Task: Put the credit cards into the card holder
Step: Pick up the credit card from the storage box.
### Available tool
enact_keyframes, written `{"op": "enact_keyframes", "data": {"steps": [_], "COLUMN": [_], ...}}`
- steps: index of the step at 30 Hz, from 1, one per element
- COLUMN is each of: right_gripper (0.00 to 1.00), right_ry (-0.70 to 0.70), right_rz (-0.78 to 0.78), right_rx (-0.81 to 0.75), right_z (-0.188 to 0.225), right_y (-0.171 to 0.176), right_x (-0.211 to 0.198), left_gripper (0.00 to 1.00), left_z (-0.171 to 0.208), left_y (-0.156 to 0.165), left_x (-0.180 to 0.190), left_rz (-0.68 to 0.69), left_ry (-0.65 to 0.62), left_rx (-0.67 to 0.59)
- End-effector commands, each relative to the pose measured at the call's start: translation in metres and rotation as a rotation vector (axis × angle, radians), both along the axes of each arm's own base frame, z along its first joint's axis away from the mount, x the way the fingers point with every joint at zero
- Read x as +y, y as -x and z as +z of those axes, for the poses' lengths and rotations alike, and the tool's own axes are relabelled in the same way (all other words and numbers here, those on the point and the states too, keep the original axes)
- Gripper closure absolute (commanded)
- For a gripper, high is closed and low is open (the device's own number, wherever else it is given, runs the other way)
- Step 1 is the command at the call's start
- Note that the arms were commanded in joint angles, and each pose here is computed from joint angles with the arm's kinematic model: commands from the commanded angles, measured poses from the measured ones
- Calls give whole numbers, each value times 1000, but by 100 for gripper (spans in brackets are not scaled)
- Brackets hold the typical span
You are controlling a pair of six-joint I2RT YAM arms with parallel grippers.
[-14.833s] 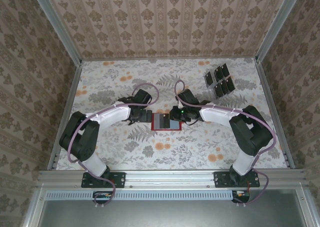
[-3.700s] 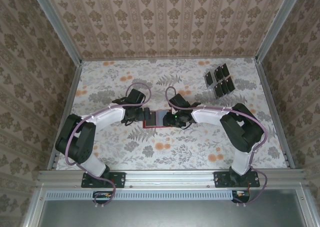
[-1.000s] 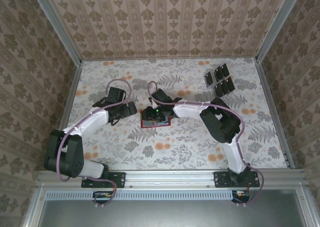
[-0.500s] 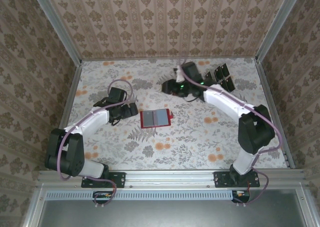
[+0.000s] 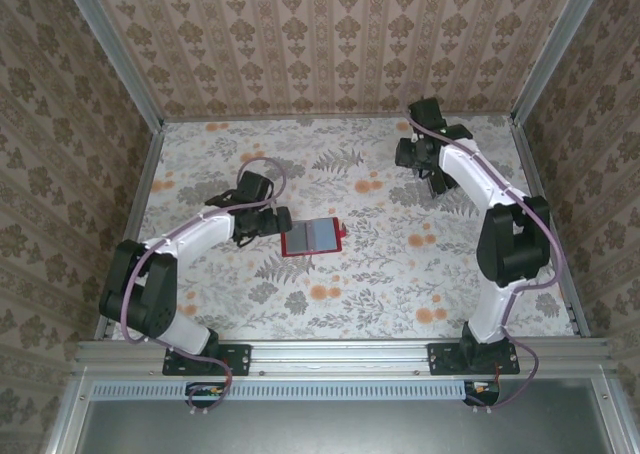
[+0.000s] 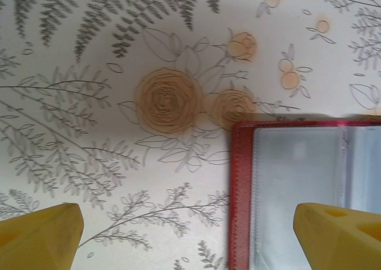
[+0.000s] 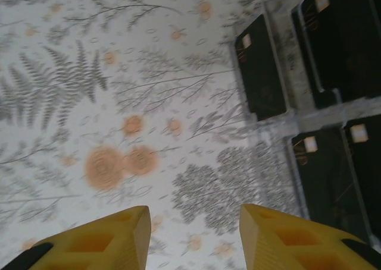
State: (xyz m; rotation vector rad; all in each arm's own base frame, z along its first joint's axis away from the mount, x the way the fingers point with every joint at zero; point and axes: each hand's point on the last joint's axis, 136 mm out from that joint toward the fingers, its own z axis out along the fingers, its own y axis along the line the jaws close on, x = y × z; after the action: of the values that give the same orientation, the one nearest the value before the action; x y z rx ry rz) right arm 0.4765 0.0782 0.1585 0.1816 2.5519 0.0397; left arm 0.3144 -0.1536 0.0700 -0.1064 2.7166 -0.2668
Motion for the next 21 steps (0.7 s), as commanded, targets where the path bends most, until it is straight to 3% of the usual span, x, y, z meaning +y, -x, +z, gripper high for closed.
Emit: {"op": "enact_keyframes", "data": {"steps": [1, 7, 21], "right_gripper": [57, 62, 68], "right_ry": [197, 306, 329], "right_rz": [-5, -27, -30], "right_rx": [50, 48, 94], "right_z": [-10, -17, -51], "right_y": [-7, -35, -82], "right_x": [-26, -44, -63], "left_gripper": [0, 0, 0], "left_z": [3, 1, -7], "left_y": [-2, -3, -3], "left_x": [-6, -11, -11], "left_rz": [-18, -28, -39], "left_ry": [-21, -26, -41], "left_rx": [3, 12, 36]}}
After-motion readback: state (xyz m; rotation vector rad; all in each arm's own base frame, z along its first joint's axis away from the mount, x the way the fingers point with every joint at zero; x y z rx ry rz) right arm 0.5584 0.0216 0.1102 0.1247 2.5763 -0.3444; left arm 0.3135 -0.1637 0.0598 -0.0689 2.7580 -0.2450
